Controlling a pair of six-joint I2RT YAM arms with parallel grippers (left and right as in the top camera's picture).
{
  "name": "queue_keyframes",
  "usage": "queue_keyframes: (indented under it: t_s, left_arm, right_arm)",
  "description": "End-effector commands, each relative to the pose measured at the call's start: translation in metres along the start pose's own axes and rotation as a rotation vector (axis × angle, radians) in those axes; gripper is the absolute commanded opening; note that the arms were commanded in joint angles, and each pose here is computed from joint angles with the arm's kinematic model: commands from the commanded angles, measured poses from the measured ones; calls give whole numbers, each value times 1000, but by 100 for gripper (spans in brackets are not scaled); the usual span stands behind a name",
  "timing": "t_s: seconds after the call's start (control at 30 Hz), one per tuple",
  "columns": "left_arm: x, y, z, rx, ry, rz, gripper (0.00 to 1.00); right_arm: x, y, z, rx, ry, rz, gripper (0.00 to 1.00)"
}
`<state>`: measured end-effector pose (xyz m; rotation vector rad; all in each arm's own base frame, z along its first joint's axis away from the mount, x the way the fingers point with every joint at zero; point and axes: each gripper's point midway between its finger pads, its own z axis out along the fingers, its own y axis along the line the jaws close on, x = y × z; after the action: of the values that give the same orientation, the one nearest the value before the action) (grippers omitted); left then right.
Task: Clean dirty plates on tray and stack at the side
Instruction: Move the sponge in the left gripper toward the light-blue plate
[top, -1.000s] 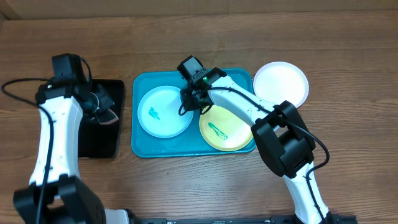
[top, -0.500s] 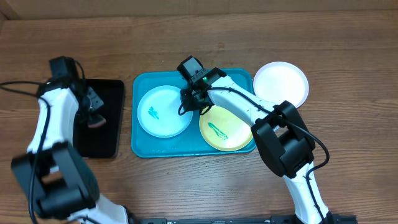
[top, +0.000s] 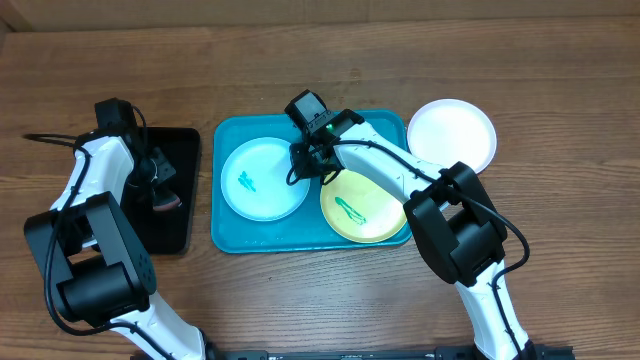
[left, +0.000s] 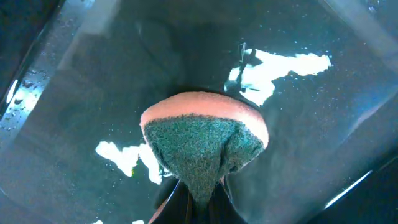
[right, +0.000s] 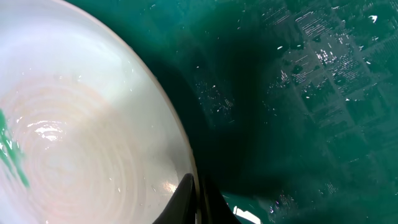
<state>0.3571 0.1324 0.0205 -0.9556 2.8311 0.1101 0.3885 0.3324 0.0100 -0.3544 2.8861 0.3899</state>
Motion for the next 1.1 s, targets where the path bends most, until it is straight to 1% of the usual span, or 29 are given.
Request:
queue_keyframes:
  t_s: [0.0, 0.03, 0.07, 0.13, 0.27, 0.37, 0.43, 0.5, 0.57, 0.7, 0.87, 0.93, 1.0, 1.07]
  left_arm:
    - [3, -1, 10, 10, 29, 32, 6]
    - [5, 0, 14, 6, 41, 32, 14]
    - [7, 0, 17, 3, 54, 33, 18]
    - [11, 1, 22, -4, 72, 38, 20]
    - [10, 4, 22, -21, 73, 94, 20]
    - [2, 7, 9, -41, 55, 94, 18]
    - [-7, 5, -5, -35, 38, 90, 13]
    - [-13, 3, -18, -28, 30, 88, 4]
    - [-17, 1, -27, -21, 31, 88, 4]
    - [-11, 3, -24, -27, 50, 89, 9]
    - [10, 8, 2, -34, 77, 91, 15]
    - [18, 10, 13, -36, 81, 87, 25]
    - [19, 10, 17, -37, 79, 88, 26]
    - [16, 9, 15, -33, 67, 87, 24]
  right_arm:
    - [18, -17, 20, 68, 44, 8, 4]
    - [18, -17, 20, 68, 44, 8, 4]
    - [17, -17, 20, 68, 44, 8, 4]
    - [17, -17, 20, 68, 44, 8, 4]
    - [17, -17, 20, 68, 44, 7, 4]
    - [17, -17, 20, 68, 44, 7, 4]
    - [17, -17, 20, 68, 43, 7, 4]
    - [17, -17, 20, 68, 43, 7, 4]
    - [17, -17, 20, 67, 43, 7, 4]
    - [17, -17, 20, 68, 43, 7, 4]
    - [18, -17, 20, 68, 45, 7, 4]
    - [18, -17, 20, 68, 44, 7, 4]
    - [18, -17, 20, 68, 45, 7, 4]
    - [18, -17, 20, 68, 45, 7, 4]
